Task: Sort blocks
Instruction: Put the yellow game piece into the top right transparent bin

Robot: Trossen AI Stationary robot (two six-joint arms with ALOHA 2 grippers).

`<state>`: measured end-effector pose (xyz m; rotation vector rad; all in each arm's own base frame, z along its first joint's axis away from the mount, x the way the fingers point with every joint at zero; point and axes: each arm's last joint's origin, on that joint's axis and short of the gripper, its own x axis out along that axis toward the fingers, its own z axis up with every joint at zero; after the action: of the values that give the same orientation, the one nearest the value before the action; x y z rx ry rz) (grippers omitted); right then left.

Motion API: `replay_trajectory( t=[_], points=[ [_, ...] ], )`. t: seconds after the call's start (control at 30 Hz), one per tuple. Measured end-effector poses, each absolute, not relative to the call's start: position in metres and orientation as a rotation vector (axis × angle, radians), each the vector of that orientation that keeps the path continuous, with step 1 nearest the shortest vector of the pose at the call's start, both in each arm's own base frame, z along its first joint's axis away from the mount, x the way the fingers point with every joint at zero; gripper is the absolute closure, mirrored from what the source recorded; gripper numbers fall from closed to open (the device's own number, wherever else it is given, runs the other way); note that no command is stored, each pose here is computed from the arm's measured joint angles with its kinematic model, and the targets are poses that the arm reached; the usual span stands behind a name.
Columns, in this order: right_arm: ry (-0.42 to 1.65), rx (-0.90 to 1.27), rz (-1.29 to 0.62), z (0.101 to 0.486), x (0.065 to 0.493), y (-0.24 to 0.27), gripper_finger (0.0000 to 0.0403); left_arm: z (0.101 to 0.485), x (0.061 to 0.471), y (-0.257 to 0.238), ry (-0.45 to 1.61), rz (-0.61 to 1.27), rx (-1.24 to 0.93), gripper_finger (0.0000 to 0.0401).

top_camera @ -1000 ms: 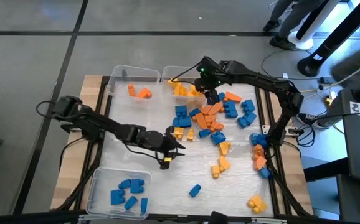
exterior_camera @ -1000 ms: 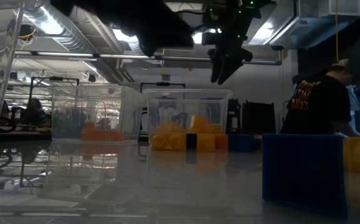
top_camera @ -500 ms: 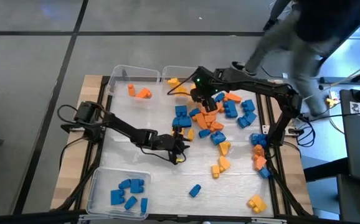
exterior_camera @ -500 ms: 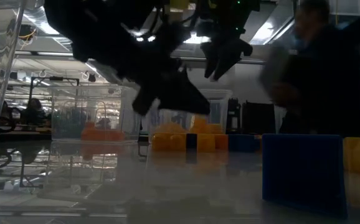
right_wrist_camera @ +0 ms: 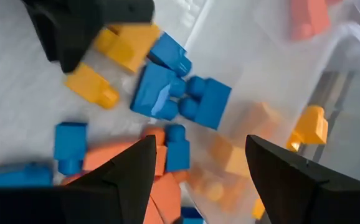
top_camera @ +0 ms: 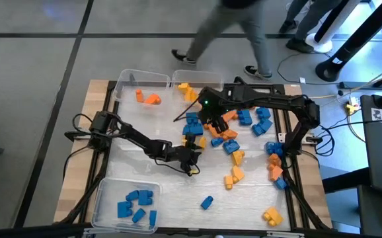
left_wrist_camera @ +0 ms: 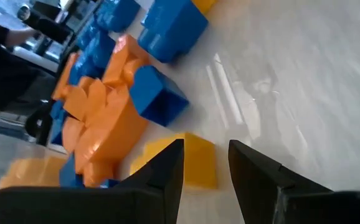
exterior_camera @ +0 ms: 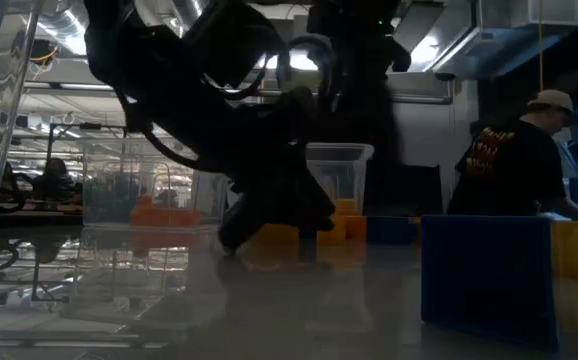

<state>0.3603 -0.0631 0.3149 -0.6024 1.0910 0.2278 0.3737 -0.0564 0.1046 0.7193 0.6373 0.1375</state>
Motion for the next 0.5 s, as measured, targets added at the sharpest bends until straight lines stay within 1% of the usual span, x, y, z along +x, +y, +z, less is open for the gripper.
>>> replay_trajectory(
  t=[0.3, 0.5],
  points=[
    [1.071, -0.651, 0.304, 0.315, 0.364, -0.031, 0.0155, 0.107, 0.383, -0.054, 0.656, 0.234, 0.768, 0.0285],
    [1.094, -0.684, 0.315, 0.314, 0.363, -0.014, 0.0155, 0.107, 0.382, -0.051, 0.687, 0.236, 0.787, 0.0285]
  ],
)
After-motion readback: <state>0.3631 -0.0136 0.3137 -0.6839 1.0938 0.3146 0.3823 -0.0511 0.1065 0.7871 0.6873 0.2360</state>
